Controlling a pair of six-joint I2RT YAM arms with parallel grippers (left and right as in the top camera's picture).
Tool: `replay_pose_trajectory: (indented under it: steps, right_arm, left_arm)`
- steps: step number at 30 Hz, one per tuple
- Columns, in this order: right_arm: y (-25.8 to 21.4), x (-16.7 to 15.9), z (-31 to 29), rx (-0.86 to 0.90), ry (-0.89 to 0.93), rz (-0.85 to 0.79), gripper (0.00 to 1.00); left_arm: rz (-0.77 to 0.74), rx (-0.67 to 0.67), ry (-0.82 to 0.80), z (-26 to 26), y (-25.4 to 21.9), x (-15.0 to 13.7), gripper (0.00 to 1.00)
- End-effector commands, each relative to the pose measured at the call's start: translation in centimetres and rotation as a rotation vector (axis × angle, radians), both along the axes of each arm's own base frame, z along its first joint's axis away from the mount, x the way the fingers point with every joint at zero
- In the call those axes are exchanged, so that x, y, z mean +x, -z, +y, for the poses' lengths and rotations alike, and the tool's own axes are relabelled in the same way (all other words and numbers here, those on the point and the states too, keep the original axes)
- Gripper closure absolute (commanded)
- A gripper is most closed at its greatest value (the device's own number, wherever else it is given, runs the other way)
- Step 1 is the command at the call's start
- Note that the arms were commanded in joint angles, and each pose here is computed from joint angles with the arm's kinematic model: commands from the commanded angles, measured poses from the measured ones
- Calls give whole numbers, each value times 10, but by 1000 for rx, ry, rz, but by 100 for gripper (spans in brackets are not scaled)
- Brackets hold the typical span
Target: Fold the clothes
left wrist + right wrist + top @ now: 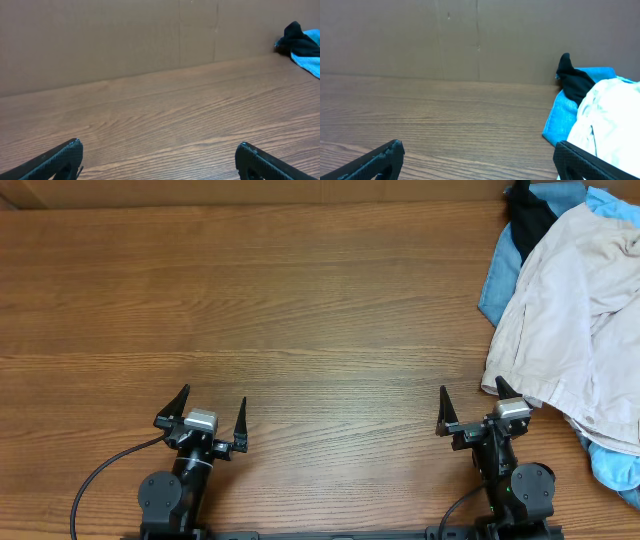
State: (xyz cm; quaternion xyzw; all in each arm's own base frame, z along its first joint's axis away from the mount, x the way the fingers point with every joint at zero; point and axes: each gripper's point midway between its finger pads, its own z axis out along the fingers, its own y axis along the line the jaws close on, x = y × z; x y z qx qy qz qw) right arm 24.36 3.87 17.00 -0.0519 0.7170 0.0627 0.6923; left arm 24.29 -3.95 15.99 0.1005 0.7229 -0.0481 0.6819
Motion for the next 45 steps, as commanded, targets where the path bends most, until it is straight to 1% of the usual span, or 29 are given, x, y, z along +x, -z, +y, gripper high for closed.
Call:
replay_pose_trajectory:
  steps: [1, 4, 7, 10, 13, 18, 21, 23, 28, 31, 32, 35, 36, 40, 41, 45]
  right_arm:
    - [1, 0, 1, 15, -3, -1, 0]
    - [-5, 0, -4, 111, 25, 2, 0]
    - [-19, -2, -4, 157, 24, -16, 0]
    - [-33, -3, -5, 168, 28, -26, 0]
    - [-43, -3, -9, 162, 54, 3, 0]
    - [-66, 1, -9, 146, 63, 91, 0]
    - [-73, 7, -8, 127, 72, 195, 0]
    - [-71, 16, -7, 106, 82, 310, 0]
    - [-55, 36, -4, 60, 98, 566, 0]
    - [-43, 47, -1, 40, 99, 684, 0]
    - [-34, 50, 1, 34, 97, 737, 0]
    - [-13, 55, 3, 14, 93, 819, 0]
    - [-5, 57, -2, 16, 125, 847, 0]
    - [23, 65, -46, 152, 437, 920, 0]
    - [30, 66, -55, 175, 489, 937, 0]
    - [63, 69, -83, 194, 583, 1031, 0]
  left_arm:
    - [2, -26, -5, 0, 0, 0, 0]
    - [10, -66, -9, 0, 0, 0, 0]
    - [24, -116, -3, -1, -2, -1, 0]
    - [31, -132, -5, -1, -12, -4, 0]
    - [29, -135, -6, 0, -30, -9, 0]
    - [68, -131, -16, 1, -58, -12, 0]
    - [129, -125, -19, 1, -66, -6, 0]
    - [213, -114, -24, 0, -64, 3, 0]
    - [458, -104, -14, -5, -52, 20, 0]
    - [587, -100, -17, -7, -46, 25, 0]
    - [624, -101, -11, -8, -44, 26, 0]
    - [708, -116, 14, -14, -36, 27, 0]
    - [731, -118, 18, -15, -32, 27, 0]
    - [789, -115, 13, -15, -18, 29, 0]
    - [798, -115, 12, -15, -16, 30, 0]
    - [815, -114, 11, -15, -11, 31, 0]
